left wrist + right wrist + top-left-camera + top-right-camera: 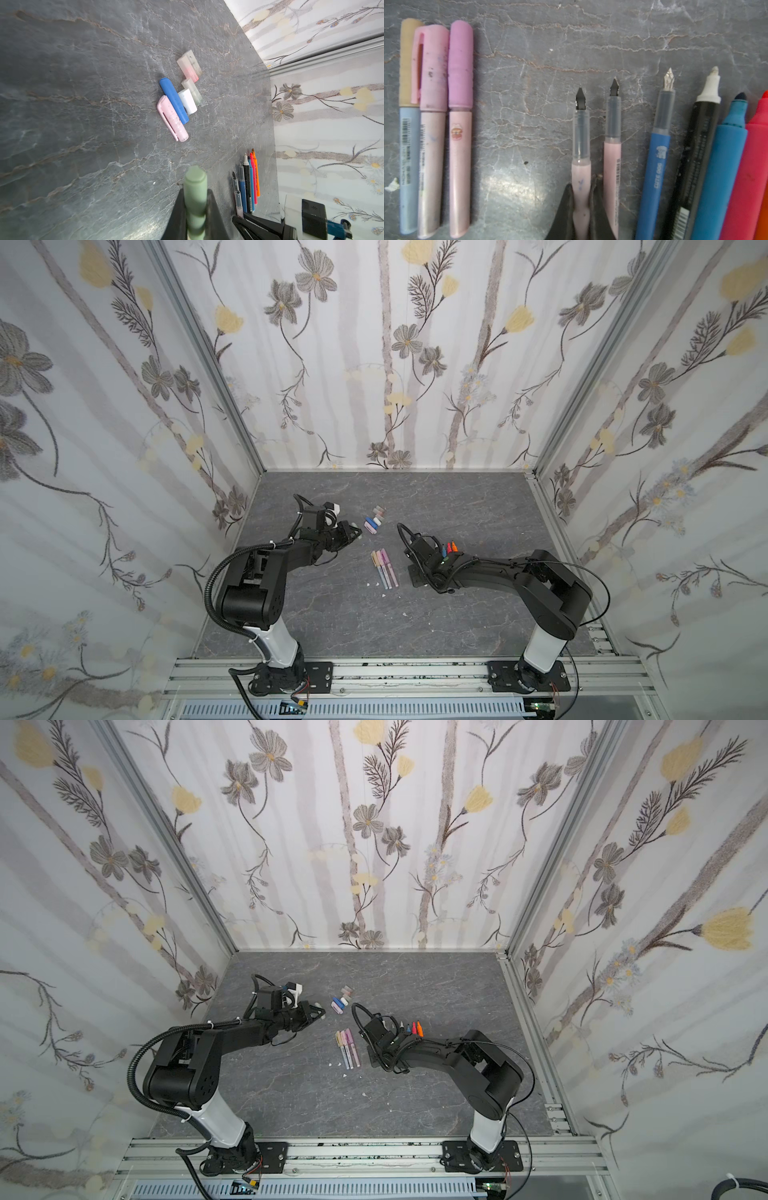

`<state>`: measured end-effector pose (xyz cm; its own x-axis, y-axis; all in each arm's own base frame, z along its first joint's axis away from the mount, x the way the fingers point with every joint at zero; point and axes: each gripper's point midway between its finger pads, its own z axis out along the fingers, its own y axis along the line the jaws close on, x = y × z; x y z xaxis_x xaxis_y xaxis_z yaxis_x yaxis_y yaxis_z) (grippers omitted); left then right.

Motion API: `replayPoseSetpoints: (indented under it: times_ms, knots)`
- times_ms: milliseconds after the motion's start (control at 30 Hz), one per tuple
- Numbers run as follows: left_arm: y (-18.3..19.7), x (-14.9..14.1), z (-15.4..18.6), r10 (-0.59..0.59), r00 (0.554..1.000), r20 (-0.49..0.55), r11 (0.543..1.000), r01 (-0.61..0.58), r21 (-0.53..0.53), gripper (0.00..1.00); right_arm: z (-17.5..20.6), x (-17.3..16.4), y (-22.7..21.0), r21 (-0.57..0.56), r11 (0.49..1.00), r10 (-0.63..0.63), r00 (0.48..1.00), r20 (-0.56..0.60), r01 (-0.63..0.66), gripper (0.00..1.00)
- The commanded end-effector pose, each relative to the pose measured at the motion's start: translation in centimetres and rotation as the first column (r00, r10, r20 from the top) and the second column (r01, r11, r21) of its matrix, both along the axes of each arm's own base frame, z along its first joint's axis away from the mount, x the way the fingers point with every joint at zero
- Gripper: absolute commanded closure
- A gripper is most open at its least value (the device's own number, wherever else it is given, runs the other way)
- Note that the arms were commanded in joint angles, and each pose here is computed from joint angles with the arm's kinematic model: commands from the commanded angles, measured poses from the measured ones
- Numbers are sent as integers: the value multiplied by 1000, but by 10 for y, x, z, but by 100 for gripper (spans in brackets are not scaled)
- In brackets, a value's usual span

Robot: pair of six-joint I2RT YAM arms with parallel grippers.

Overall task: Remove pen caps from pens
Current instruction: Place the pen at the center of the table.

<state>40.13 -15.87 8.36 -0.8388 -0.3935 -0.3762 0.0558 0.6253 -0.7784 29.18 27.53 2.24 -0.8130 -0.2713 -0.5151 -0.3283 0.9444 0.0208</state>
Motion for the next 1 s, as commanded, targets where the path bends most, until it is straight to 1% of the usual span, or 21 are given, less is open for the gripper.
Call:
replayPoseSetpoints:
  times_ms: [0, 133, 567, 967]
  knots:
    - [-2, 1, 5, -17, 999, 37, 1000, 17, -1, 100, 0, 4, -5, -27, 999, -28, 1000, 9, 28, 96]
    - [-2, 1, -2, -18, 1000, 26, 1000, 18, -4, 100, 0, 6, -10, -48, 998, -40, 999, 15, 40, 92]
    - [-5, 3, -17, -16, 1000, -1, 999, 16, -32, 100, 6, 10, -15, -60, 997, -54, 998, 38, 56, 79]
    - [-6, 3, -19, -19, 1000, -6, 999, 19, -39, 100, 22, 25, -12, -77, 995, -63, 994, 90, 70, 78]
